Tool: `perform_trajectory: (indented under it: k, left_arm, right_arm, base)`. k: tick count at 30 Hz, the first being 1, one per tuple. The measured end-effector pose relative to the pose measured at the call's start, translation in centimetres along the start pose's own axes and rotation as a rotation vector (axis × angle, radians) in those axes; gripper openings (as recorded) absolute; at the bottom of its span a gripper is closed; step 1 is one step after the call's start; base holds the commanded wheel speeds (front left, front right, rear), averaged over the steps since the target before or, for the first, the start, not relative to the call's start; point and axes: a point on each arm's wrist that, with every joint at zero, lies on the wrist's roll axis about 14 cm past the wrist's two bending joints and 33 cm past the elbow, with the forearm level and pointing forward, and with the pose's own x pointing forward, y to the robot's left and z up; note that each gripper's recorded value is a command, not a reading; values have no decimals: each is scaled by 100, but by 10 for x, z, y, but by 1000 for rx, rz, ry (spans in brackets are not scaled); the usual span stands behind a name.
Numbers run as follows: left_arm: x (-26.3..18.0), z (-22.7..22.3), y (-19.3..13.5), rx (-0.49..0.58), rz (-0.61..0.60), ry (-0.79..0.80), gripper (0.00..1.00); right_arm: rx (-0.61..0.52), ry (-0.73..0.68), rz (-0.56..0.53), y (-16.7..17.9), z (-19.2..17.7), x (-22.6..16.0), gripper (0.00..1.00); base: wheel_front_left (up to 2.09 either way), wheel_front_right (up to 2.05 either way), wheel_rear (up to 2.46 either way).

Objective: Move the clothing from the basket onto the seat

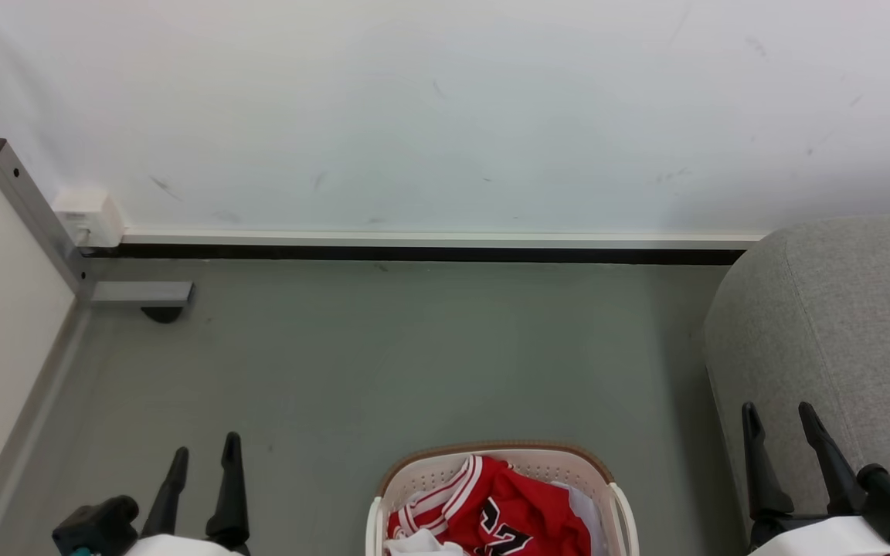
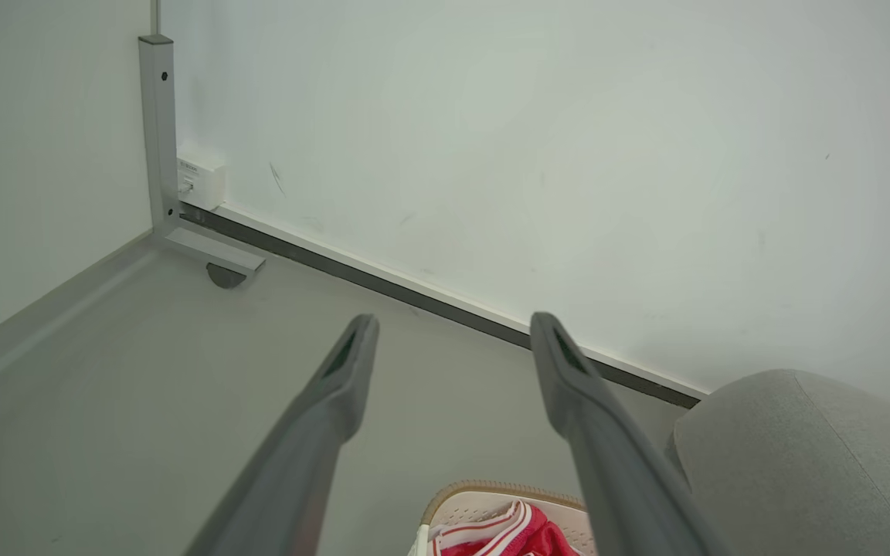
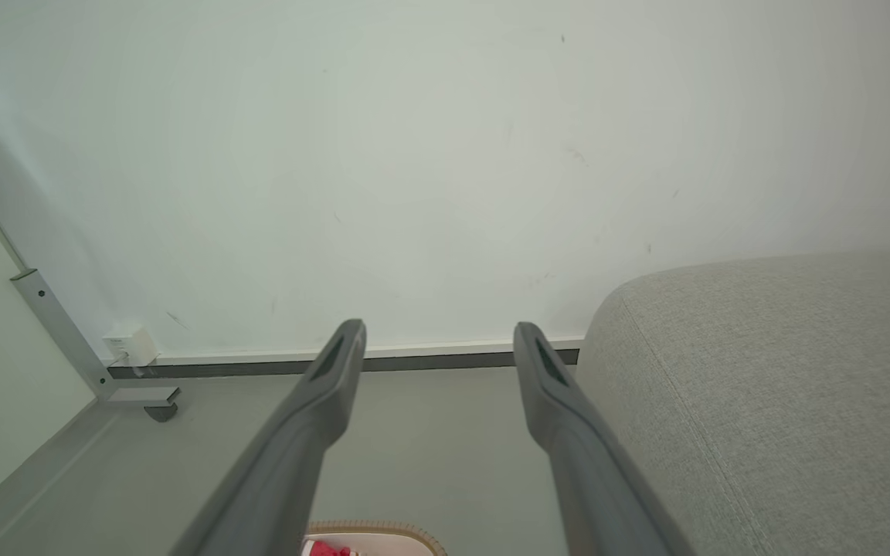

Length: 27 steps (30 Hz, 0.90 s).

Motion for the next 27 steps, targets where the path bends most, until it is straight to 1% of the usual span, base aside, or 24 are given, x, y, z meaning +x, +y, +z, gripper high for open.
perform_trajectory:
  k: [15, 27]
  left_arm:
    - [0, -2, -1, 124, -17, -3, 100]
    - [-1, -5, -1, 200, -28, -4, 100]
  right_arm:
    - [-104, 9, 14, 0, -6, -2, 100]
    - [-182, 21, 15, -3, -12, -3, 100]
  base:
    - [0, 0, 0]
    - [0, 0, 0]
